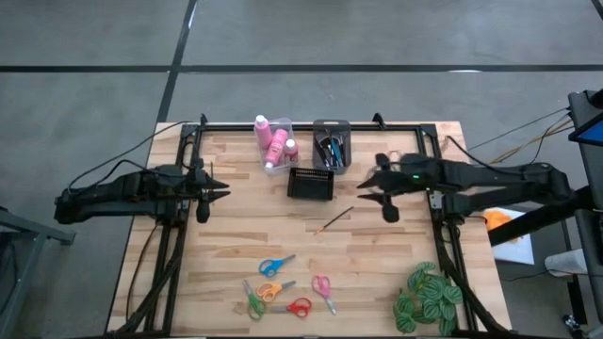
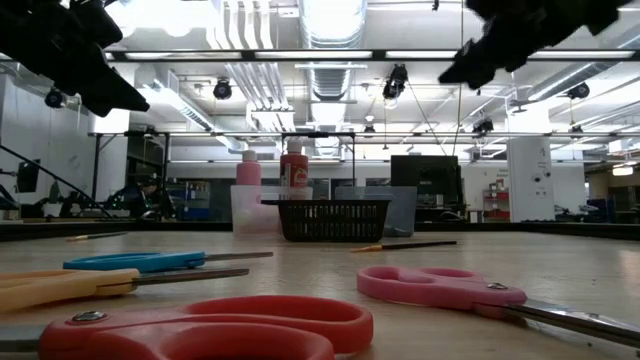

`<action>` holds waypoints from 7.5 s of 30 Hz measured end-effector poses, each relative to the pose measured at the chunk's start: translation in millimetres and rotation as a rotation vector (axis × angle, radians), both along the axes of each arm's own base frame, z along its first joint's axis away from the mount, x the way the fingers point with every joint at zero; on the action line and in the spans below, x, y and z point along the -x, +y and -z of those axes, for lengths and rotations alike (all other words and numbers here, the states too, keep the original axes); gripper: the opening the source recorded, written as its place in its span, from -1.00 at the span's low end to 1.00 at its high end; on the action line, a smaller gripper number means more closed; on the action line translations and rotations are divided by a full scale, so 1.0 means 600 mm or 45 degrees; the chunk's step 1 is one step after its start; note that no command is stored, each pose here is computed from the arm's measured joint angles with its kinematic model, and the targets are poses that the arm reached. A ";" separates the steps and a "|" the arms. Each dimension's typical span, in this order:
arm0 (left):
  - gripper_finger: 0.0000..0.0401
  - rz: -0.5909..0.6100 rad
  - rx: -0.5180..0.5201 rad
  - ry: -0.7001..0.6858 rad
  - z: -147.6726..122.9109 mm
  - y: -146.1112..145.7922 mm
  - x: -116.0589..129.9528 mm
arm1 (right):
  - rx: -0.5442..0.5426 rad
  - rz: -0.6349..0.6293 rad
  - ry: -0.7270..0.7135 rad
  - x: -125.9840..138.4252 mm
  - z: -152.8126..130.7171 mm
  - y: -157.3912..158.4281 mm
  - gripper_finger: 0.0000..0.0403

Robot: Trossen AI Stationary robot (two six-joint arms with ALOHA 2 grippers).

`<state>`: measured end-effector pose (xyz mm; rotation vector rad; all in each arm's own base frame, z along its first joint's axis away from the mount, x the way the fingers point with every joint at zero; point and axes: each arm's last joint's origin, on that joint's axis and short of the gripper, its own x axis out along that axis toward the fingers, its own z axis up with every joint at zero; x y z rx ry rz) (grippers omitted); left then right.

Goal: Pick & Place Paint Supplies
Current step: Put the black paint brush into the gray bin

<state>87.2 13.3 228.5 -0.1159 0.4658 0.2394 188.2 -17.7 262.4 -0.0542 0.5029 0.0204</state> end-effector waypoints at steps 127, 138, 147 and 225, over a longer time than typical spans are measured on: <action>-0.49 0.001 0.000 0.000 0.000 0.000 0.000 | -0.557 1.024 0.167 -0.145 -0.020 -0.142 -0.92; -0.49 0.001 0.000 0.000 0.000 0.000 0.000 | -0.581 1.281 0.510 -0.204 0.051 -0.234 -0.92; -0.49 0.000 -0.001 0.000 0.000 0.000 0.000 | -0.654 1.314 0.657 -0.231 0.102 -0.278 -0.92; -0.49 0.000 0.000 0.000 0.000 0.000 0.000 | -0.324 0.513 -0.356 0.040 0.012 -0.043 -0.38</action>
